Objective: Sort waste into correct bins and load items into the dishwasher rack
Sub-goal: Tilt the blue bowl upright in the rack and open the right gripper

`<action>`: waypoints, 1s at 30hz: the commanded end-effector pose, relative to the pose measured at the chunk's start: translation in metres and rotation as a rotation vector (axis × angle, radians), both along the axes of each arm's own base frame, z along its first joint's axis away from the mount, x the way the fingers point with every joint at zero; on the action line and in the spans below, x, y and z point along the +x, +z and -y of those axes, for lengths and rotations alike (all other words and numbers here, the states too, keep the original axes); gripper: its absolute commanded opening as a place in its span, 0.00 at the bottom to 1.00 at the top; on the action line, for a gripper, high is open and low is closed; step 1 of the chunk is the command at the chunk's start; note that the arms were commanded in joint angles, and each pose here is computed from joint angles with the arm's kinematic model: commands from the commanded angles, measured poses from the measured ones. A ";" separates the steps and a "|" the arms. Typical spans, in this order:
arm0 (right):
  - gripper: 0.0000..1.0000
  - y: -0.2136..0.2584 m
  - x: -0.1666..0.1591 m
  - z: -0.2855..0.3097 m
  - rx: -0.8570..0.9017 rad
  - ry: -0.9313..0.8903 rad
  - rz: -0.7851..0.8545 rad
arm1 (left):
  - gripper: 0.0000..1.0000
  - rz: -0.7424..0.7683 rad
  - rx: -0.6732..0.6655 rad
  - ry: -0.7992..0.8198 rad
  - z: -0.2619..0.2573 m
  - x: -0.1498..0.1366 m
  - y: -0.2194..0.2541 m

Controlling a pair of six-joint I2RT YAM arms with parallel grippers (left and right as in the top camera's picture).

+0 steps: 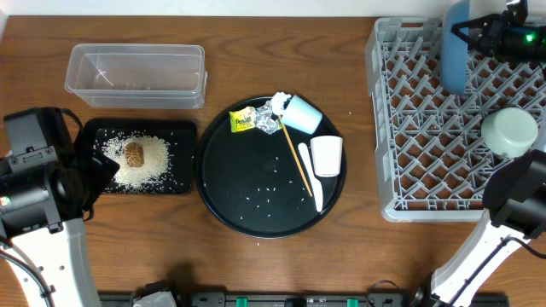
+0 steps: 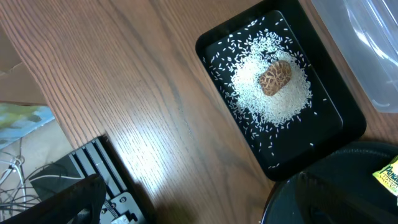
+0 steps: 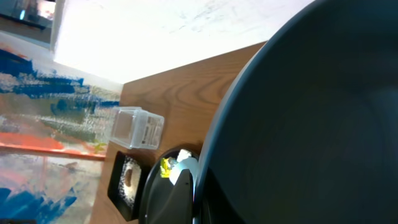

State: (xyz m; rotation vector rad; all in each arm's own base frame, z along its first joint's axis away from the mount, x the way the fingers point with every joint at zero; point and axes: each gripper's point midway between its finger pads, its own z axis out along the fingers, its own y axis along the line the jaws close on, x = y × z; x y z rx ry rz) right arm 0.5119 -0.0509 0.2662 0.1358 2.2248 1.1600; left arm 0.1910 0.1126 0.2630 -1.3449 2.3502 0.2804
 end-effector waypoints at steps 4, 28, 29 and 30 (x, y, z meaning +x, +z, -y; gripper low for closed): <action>0.02 0.008 -0.004 0.007 0.010 -0.007 0.015 | 0.98 -0.003 0.017 0.016 -0.004 -0.002 0.002; 0.01 -0.012 0.001 0.035 0.221 -0.029 -0.047 | 0.98 -0.003 0.017 0.016 -0.004 -0.002 0.002; 0.01 -0.001 -0.002 0.029 0.266 0.006 -0.018 | 0.98 -0.003 0.017 0.016 -0.004 -0.002 0.002; 0.01 0.008 -0.004 0.024 0.311 0.035 0.000 | 0.98 -0.003 0.017 0.016 -0.004 -0.002 0.002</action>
